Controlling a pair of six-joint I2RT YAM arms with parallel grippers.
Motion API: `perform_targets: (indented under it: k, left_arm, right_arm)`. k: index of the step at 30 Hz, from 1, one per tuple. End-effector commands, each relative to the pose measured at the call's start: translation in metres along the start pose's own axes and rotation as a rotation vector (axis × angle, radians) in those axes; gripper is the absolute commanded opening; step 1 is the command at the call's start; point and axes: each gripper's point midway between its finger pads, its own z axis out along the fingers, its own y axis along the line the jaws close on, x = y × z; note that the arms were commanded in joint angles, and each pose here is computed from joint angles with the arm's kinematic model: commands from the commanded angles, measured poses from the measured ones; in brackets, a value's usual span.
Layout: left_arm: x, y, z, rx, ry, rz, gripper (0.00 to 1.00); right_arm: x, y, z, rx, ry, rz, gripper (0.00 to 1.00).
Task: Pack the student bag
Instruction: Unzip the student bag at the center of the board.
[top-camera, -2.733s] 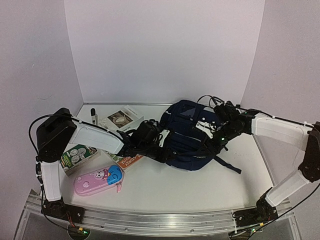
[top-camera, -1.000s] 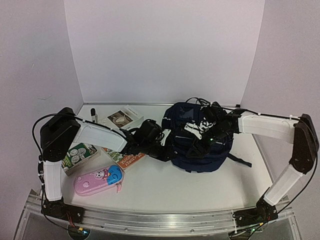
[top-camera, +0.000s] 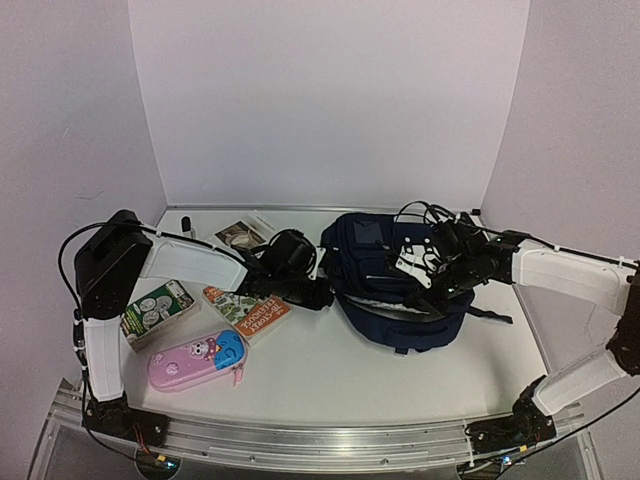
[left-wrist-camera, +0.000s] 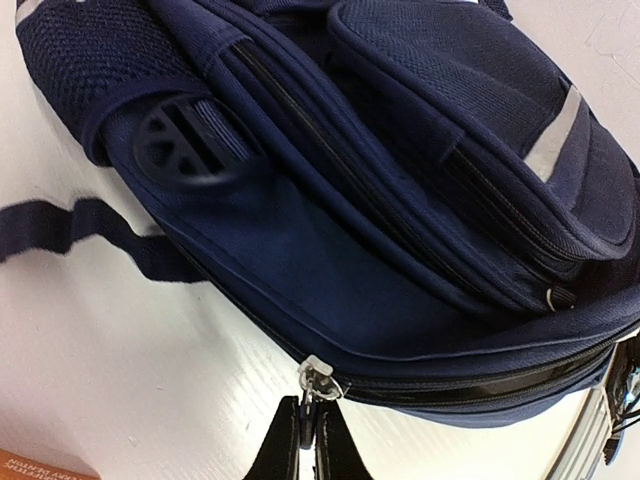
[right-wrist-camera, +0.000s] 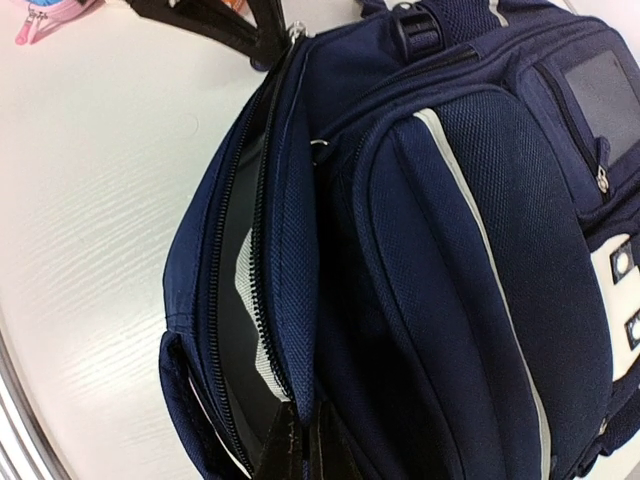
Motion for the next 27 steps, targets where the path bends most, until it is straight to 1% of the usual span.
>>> perform_targets:
  k: [1,8,12,15,19,22,23,25,27]
  left_arm:
    - [-0.024,0.047,-0.007,-0.165,-0.038,-0.04,0.0]
    - [-0.038,0.082,0.004,-0.239,-0.049,-0.082,0.0]
    - [-0.049,0.096,0.013,-0.238,-0.059,-0.1,0.0]
    - [-0.064,0.095,0.023,-0.203,-0.064,-0.09,0.0]
    - [-0.105,0.092,0.038,-0.149,-0.099,-0.076,0.0]
    - [-0.133,0.089,0.055,-0.114,-0.109,-0.055,0.0]
    - [-0.138,0.09,0.064,-0.108,-0.102,-0.052,0.0]
    - [-0.159,0.088,0.068,-0.083,-0.129,-0.047,0.0]
    - [-0.17,0.091,0.068,-0.07,-0.146,-0.062,0.02]
  right_arm:
    - [0.03,-0.006,-0.021,0.028,0.086,0.018,0.0]
    - [0.038,-0.004,-0.033,0.019,0.099,0.035,0.0]
    - [0.036,-0.002,-0.035,0.003,0.087,0.054,0.0]
    - [0.027,0.001,-0.035,-0.028,0.057,0.083,0.0]
    - [0.006,-0.003,-0.028,-0.07,0.012,0.141,0.0]
    - [-0.012,-0.007,-0.017,-0.108,-0.02,0.204,0.0]
    - [-0.019,-0.011,-0.014,-0.111,-0.037,0.228,0.0]
    - [-0.03,-0.021,-0.007,-0.099,-0.052,0.262,0.0]
    - [-0.038,-0.038,0.003,-0.048,-0.052,0.288,0.0]
